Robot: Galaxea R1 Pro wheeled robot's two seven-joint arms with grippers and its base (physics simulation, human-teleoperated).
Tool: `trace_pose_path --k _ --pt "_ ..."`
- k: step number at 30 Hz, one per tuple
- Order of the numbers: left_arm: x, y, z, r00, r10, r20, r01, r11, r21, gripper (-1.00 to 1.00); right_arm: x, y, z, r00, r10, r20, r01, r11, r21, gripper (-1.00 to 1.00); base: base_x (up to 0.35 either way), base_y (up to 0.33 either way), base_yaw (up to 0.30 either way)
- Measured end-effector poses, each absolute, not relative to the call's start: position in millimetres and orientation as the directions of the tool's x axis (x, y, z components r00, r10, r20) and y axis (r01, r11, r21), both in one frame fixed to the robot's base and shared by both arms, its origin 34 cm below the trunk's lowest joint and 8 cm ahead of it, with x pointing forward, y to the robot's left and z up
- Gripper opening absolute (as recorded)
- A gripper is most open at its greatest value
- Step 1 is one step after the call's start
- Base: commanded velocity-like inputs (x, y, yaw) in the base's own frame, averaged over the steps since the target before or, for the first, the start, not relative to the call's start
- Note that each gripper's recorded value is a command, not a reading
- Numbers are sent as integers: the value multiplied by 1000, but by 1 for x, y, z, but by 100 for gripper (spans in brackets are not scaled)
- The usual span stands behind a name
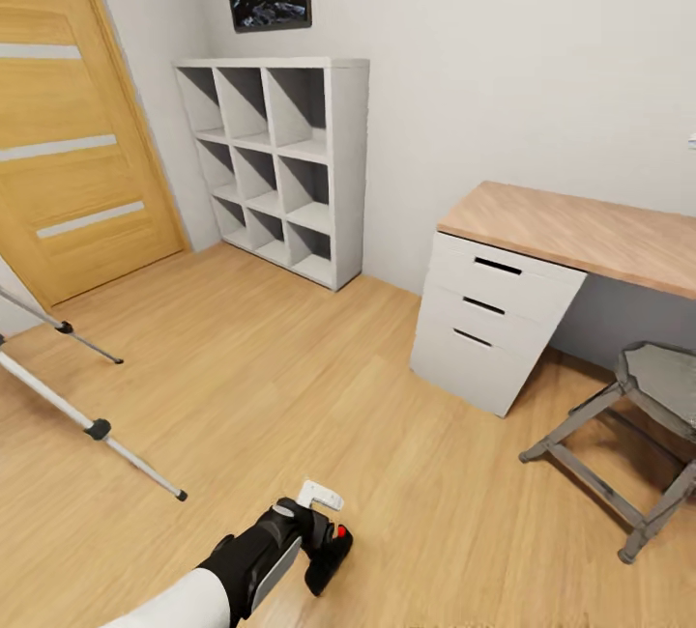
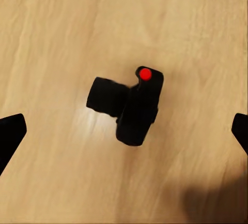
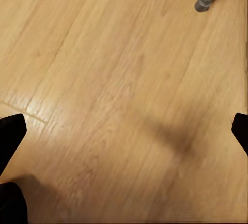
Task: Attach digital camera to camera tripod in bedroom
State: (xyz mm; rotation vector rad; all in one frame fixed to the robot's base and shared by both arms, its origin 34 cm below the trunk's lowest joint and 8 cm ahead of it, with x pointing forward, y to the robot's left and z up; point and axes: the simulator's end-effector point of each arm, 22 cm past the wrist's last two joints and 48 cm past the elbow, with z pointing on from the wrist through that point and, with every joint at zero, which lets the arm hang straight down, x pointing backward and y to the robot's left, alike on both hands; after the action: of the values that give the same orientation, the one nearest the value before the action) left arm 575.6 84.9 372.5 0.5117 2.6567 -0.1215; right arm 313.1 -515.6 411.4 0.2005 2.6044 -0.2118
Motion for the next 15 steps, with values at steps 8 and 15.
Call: trace_pose_path --k 8,15 --pt "537 76 342 -848 339 -407 437 882 -177 100 310 -516 395 -860 84 -504 168 978 -122 100 0 0 -277" --pt "528 80 326 -858 327 -395 440 866 -239 100 344 -504 403 -820 33 -572 126 984 -123 100 0 0 -277"
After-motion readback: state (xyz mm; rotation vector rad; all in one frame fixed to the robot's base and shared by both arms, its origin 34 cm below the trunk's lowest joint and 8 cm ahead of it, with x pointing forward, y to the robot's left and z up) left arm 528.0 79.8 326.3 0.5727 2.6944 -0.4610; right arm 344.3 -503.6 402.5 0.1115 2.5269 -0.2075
